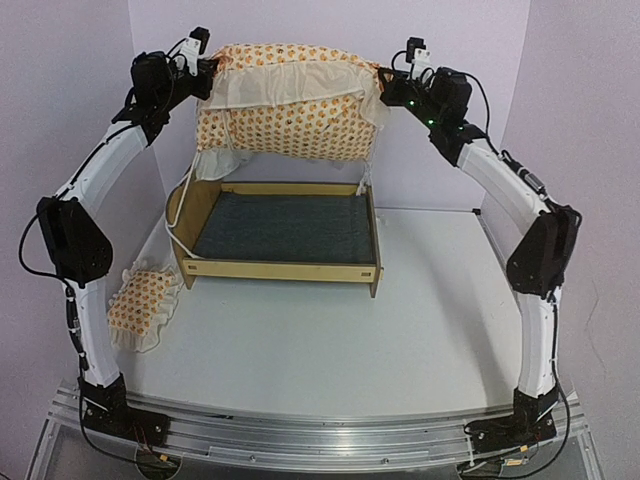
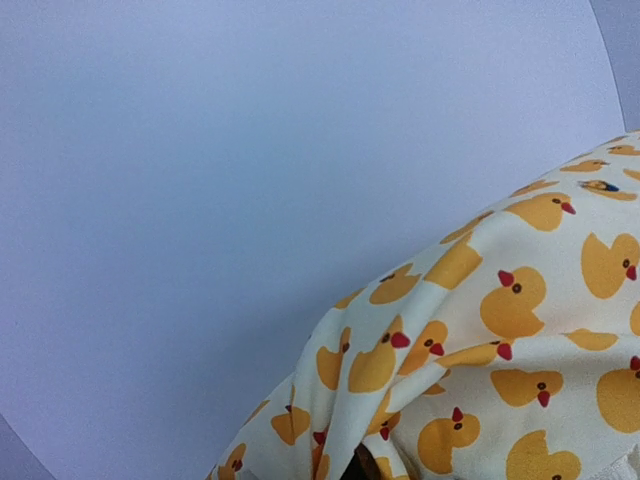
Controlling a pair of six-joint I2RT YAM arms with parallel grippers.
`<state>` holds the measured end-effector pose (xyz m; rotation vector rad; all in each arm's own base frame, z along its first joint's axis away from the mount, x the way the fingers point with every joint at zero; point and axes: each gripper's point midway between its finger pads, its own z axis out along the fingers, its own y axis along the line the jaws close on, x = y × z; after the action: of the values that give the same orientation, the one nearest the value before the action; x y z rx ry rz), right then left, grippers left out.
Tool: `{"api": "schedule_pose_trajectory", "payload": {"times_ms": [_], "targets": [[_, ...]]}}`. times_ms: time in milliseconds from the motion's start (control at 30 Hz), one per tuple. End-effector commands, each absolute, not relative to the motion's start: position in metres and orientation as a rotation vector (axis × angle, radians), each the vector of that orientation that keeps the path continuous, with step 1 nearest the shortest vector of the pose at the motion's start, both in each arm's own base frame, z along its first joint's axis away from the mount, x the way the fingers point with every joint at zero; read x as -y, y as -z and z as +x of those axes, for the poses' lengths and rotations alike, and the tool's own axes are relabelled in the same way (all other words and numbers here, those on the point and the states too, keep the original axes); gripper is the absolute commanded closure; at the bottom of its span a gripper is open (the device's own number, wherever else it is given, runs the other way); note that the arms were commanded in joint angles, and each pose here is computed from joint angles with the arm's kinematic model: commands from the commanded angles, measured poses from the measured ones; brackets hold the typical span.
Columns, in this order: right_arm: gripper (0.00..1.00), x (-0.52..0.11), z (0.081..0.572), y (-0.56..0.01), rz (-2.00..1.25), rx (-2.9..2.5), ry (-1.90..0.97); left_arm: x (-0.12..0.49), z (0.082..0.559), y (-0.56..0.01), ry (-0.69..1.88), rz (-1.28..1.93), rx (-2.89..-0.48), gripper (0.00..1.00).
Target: Set up the pet bed
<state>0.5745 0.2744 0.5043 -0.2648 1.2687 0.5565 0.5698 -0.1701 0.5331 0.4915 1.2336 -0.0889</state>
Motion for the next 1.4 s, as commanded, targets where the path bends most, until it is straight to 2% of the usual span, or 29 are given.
{"api": "schedule_pose_trajectory", "payload": {"times_ms": [0,67,200,300,500,533,567,667,700,767,800,867,1000,1067,1200,1367], "targets": [[1.0,-0.267,0.529,-0.509,-0.334,-1.324,-0.633,0.153,0.537,-0.527,0.065,0.586,-1.317,1.0],[1.0,-0.276,0.524,-0.462,-0.364,-1.46,-0.692,0.158,0.531,-0.475,0.121,0.661,-1.475,1.0],[1.0,-0.31,0.492,-0.347,-0.504,-1.727,-0.749,0.16,0.501,-0.329,0.213,0.783,-1.771,1.0],[1.0,-0.332,0.447,-0.289,-0.644,-1.892,-0.813,0.155,0.468,-0.291,0.268,0.807,-1.886,1.0],[1.0,-0.336,0.376,-0.254,-0.758,-2.048,-0.857,0.165,0.39,-0.268,0.482,1.017,-1.967,1.0],[0.94,-0.336,0.369,-0.248,-0.768,-2.076,-0.86,0.165,0.38,-0.256,0.505,1.07,-1.996,0.99],[0.84,-0.335,0.364,-0.242,-0.779,-2.107,-0.864,0.166,0.374,-0.248,0.522,1.114,-2.008,0.91],[0.4,-0.332,0.355,-0.235,-0.814,-2.188,-0.857,0.167,0.352,-0.231,0.575,1.259,-2.035,0.42],[0.3,-0.33,0.357,-0.241,-0.816,-2.19,-0.833,0.168,0.348,-0.234,0.586,1.296,-2.017,0.26],[0.22,-0.323,0.363,-0.255,-0.8,-2.187,-0.772,0.173,0.339,-0.251,0.615,1.385,-1.942,0.08],[0.19,-0.319,0.371,-0.267,-0.772,-2.167,-0.737,0.177,0.337,-0.266,0.632,1.412,-1.893,0.04],[0.16,-0.311,0.394,-0.29,-0.659,-2.147,-0.681,0.185,0.334,-0.297,0.688,1.43,-1.822,0.01],[0.19,-0.311,0.45,-0.318,-0.389,-2.138,-0.647,0.199,0.344,-0.348,0.789,1.441,-1.731,0.01],[0.2,-0.308,0.478,-0.315,-0.257,-2.142,-0.589,0.201,0.362,-0.35,0.794,1.405,-1.766,0.01],[0.22,-0.315,0.517,-0.271,-0.139,-2.203,-0.51,0.21,0.443,-0.316,0.544,1.1,-1.998,0.04],[0.2,-0.353,0.53,-0.211,-0.165,-2.332,-0.654,0.208,0.497,-0.264,0.277,0.954,-2.128,0.01]]}}
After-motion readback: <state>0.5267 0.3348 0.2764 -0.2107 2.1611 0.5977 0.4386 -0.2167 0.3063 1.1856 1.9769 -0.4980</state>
